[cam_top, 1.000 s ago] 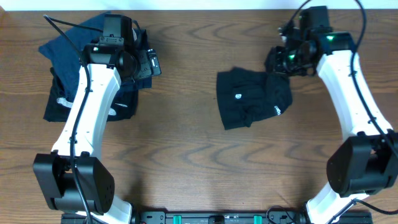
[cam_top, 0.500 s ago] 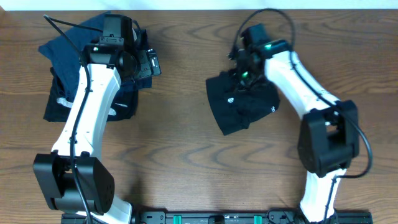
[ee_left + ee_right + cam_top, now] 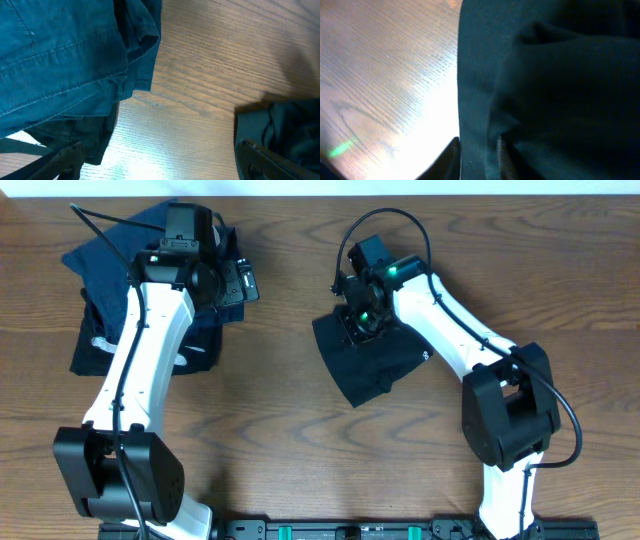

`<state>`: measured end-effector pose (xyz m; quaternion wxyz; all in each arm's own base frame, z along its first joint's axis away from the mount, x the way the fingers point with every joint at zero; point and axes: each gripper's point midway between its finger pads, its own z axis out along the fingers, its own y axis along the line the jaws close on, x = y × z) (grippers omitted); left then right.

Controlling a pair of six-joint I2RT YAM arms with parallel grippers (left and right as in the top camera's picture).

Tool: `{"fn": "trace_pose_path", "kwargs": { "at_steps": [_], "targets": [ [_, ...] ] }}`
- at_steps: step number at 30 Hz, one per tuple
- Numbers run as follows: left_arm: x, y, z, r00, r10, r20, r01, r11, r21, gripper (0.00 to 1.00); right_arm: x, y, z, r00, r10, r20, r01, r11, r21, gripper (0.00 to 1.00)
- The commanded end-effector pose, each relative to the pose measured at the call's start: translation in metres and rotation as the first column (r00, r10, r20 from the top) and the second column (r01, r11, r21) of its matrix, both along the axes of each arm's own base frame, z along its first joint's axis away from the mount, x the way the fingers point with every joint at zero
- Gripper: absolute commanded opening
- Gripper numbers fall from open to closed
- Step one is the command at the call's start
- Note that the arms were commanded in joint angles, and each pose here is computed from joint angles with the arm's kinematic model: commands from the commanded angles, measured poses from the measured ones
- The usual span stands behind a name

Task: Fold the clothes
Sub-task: 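Fold the black shirt's right end leftward over itself with the right gripper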

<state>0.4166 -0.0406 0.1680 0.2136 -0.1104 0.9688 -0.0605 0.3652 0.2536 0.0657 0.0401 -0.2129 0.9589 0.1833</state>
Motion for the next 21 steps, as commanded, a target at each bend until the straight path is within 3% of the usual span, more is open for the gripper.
{"fn": "trace_pose_path", "kwargs": {
  "at_steps": [1, 5, 12, 16, 17, 18, 21],
  "targets": [
    [-0.001, 0.003, -0.003, 1.000, 0.005, -0.009, -0.005, 1.000, 0.013, 0.98, -0.002, 0.010, 0.003, 1.000, 0.026, 0.006, -0.026, 1.000, 0.011, 0.32],
    [-0.001, 0.003, -0.003, 1.000, 0.005, -0.009, -0.005, 1.000, 0.013, 0.98, 0.005, 0.003, 0.021, 0.998, 0.058, 0.030, -0.060, 0.996, 0.062, 0.47],
    [-0.001, 0.003, -0.003, 1.000, 0.005, -0.009, -0.005, 1.000, 0.013, 0.98, 0.032, -0.038, 0.083, 0.994, -0.027, 0.110, 0.013, 0.992, 0.127, 0.53],
    [-0.001, 0.003, -0.003, 1.000, 0.005, -0.009, -0.005, 1.000, 0.013, 0.98, 0.044, -0.094, 0.093, 0.979, -0.119, 0.169, 0.121, 0.993, -0.005, 0.73],
    [-0.001, 0.003, -0.003, 1.000, 0.005, -0.009, -0.005, 1.000, 0.013, 0.98, 0.046, -0.108, 0.092, 0.974, -0.138, 0.179, 0.149, 0.988, -0.049, 0.80],
    [-0.001, 0.003, -0.003, 1.000, 0.005, -0.009, -0.005, 1.000, 0.013, 0.98, 0.048, -0.124, 0.090, 0.969, -0.160, 0.188, 0.181, 0.978, -0.099, 0.96],
    [-0.001, 0.003, -0.003, 1.000, 0.005, -0.009, -0.005, 1.000, 0.013, 0.98, 0.054, -0.162, 0.086, 0.954, -0.207, 0.218, 0.253, 0.945, -0.208, 0.99]
  ]
}}
